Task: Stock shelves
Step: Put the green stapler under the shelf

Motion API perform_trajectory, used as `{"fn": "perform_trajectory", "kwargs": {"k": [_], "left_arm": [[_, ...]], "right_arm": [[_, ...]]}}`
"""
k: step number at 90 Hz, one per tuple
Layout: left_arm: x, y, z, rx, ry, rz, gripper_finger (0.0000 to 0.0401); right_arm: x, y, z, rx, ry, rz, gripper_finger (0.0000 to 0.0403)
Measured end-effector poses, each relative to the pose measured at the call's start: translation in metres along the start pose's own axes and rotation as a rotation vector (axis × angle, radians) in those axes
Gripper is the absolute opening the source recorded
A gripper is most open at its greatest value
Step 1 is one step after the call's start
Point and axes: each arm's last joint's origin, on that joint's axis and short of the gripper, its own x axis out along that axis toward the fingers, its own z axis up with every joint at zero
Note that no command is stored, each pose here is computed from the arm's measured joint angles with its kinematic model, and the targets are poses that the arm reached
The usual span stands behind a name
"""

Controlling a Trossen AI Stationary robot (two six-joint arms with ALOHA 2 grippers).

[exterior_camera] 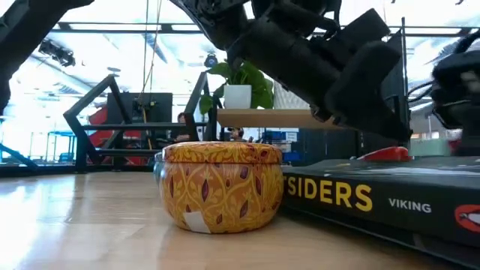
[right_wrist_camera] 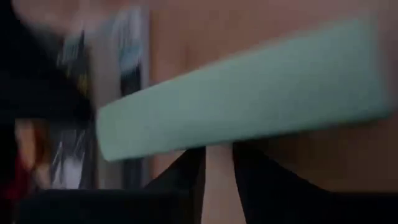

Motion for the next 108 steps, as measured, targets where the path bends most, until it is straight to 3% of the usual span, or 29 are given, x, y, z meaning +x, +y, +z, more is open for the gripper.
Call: {"fn": "perform_trajectory", "kwargs": {"k": [19,37,54,62,70,86,97,108], "left_arm": [[0.004,0.003,-0.006,-0.008,0.021,0.008,0.0000],[0.004,0.002,-0.011,0.002,0.075,0.067,0.0000],[-0.002,0.004,-0.018,0.053,0.245,0.271,0.0000],[-0.004,0.009,-0.022,0.078,0.313,0.376,0.0000],[-0.003,0.024,-0.020,0.075,0.294,0.430,0.0000],[0.002,0.058,-0.007,0.022,0.090,0.291,0.0000],[0.003,0.063,-0.007,-0.084,0.054,0.184,0.0000],[0.004,0.061,-0.007,-0.110,0.045,0.145,0.0000]], "right_arm": [[-0.001,-0.006,0.033,-0.089,-0.169,-0.117,0.0018],[0.000,-0.010,0.045,-0.164,-0.103,-0.189,0.0009],[-0.001,-0.015,0.043,-0.125,-0.017,-0.238,0.0001],[-0.001,-0.016,0.044,-0.128,-0.059,-0.249,0.0001],[0.000,-0.018,0.049,-0.128,-0.142,-0.272,0.0000],[0.001,-0.022,0.062,-0.110,-0.221,-0.334,0.0000],[0.004,-0.020,0.071,-0.109,-0.292,-0.327,0.0000],[0.005,-0.016,0.077,-0.136,-0.342,-0.315,0.0000]]}}
